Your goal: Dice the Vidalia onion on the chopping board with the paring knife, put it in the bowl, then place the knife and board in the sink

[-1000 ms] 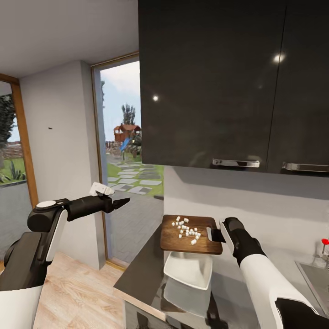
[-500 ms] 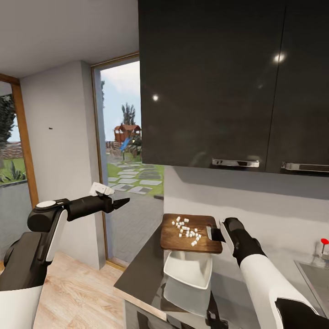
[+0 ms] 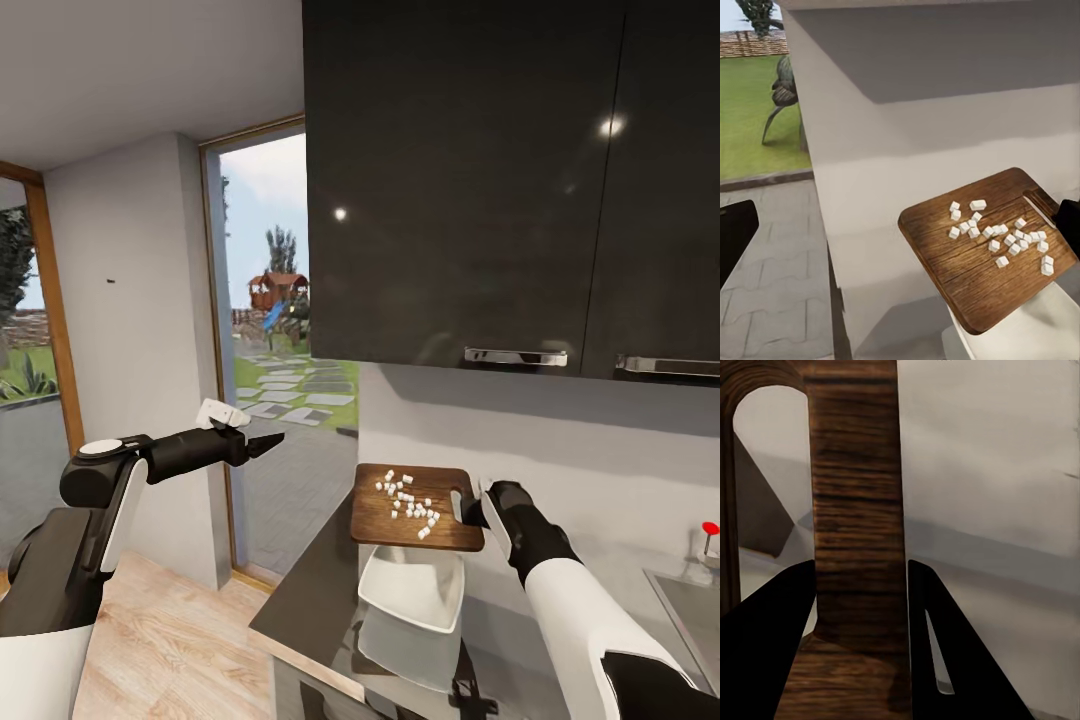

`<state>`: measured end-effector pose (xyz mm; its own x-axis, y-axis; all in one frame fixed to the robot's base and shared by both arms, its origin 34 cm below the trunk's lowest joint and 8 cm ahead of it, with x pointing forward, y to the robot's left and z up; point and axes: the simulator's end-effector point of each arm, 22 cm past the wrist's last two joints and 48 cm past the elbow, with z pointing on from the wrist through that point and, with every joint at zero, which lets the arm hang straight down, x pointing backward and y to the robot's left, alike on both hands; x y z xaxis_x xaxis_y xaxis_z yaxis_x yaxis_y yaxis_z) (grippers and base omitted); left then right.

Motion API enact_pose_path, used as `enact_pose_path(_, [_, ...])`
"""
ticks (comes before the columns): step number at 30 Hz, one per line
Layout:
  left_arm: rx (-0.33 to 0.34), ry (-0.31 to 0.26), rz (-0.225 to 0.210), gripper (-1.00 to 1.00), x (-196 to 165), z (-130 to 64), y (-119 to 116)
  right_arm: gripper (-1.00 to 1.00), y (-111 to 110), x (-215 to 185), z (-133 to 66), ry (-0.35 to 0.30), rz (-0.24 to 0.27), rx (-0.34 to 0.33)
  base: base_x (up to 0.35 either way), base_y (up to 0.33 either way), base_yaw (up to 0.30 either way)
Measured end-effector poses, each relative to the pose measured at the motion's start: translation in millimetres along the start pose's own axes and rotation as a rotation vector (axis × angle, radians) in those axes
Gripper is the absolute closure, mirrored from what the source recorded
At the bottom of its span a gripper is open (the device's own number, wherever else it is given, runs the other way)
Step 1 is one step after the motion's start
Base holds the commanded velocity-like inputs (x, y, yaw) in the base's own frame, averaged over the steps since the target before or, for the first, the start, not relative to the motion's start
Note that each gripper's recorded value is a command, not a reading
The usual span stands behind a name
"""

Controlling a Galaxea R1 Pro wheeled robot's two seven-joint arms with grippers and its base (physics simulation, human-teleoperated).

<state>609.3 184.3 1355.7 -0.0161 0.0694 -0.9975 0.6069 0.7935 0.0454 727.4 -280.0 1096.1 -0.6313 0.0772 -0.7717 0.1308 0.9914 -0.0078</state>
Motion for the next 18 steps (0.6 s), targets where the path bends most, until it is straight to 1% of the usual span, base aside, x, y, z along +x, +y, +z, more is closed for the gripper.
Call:
enact_pose_path(4, [0.000, 0.000, 0.000, -1.00, 0.1, 0.0, 0.1, 1.00, 0.1, 0.0, 0.2, -0.001, 0.000, 0.000, 0.000, 0.000, 0.000])
enact_pose_path(7, [-0.001, 0.000, 0.000, -1.00, 0.1, 0.0, 0.1, 1.00, -0.1, -3.0, 0.6, -0.016, 0.001, 0.000, 0.000, -0.006, 0.000])
enact_pose_path(11, [-0.001, 0.000, 0.000, -1.00, 0.1, 0.1, 0.1, 1.00, 0.4, -2.1, 2.7, -0.023, 0.000, 0.000, 0.000, -0.099, 0.000])
enact_pose_path(13, [0.000, 0.000, 0.000, -1.00, 0.1, 0.0, 0.1, 1.00, 0.5, -2.5, 4.3, -0.034, 0.000, 0.000, 0.000, -0.035, 0.000])
enact_pose_path(18, [0.000, 0.000, 0.000, -1.00, 0.0, 0.0, 0.1, 1.00, 1.6, -0.6, 6.6, -0.039, 0.001, -0.002, 0.000, -0.005, 0.000])
